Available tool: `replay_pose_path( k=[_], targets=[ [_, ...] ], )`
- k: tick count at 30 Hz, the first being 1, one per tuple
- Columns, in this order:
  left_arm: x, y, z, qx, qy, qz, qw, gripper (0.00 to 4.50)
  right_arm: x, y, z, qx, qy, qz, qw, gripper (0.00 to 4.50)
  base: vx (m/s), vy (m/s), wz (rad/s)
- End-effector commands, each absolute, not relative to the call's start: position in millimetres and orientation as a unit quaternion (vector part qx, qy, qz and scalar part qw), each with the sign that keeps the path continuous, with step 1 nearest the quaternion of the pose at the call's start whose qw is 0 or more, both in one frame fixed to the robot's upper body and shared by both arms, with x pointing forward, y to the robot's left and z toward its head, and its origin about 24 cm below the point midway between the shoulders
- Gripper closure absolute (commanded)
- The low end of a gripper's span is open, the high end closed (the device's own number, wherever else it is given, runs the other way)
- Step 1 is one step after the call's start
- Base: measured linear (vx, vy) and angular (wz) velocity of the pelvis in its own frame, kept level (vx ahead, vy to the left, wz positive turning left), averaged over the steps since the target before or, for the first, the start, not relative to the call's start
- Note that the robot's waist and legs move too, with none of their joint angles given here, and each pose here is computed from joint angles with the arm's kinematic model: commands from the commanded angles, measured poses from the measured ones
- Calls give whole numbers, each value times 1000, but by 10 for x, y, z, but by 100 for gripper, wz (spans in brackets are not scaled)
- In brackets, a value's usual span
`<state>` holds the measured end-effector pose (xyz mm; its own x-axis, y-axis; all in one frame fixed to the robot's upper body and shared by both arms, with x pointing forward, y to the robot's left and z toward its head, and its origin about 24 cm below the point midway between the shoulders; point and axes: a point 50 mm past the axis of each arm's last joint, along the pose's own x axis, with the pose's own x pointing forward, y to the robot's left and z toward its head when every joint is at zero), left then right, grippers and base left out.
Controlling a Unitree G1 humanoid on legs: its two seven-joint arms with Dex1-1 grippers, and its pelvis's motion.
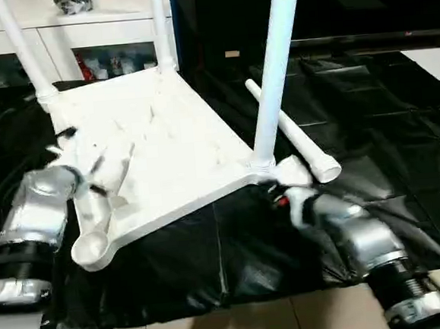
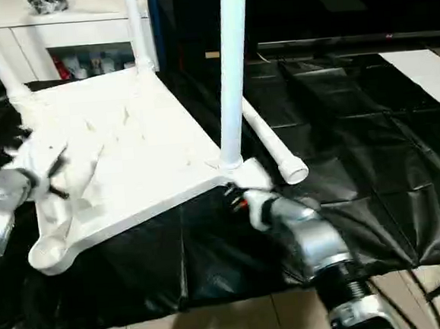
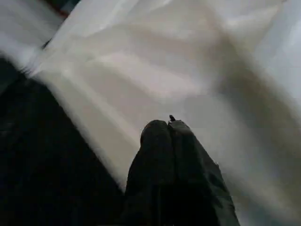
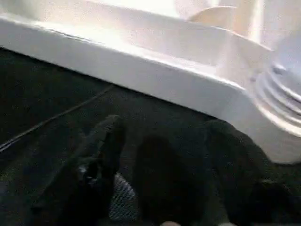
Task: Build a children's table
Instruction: Rotate table base
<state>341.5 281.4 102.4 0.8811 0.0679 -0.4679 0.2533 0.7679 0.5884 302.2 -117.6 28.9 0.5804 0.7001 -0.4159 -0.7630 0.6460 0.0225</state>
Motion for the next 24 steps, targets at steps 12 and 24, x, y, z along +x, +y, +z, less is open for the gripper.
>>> replay_pose_path(
  k=[12, 24],
  targets=[
    [3222, 2802, 698, 339, 346, -150, 862, 450, 3069, -1202, 323, -84, 192, 399, 893, 276, 0, 0, 0],
    [2946, 2746, 749, 321, 427, -327, 780, 450, 3345, -1074, 283, -86, 191, 333, 919, 370, 0, 0, 0]
  ],
)
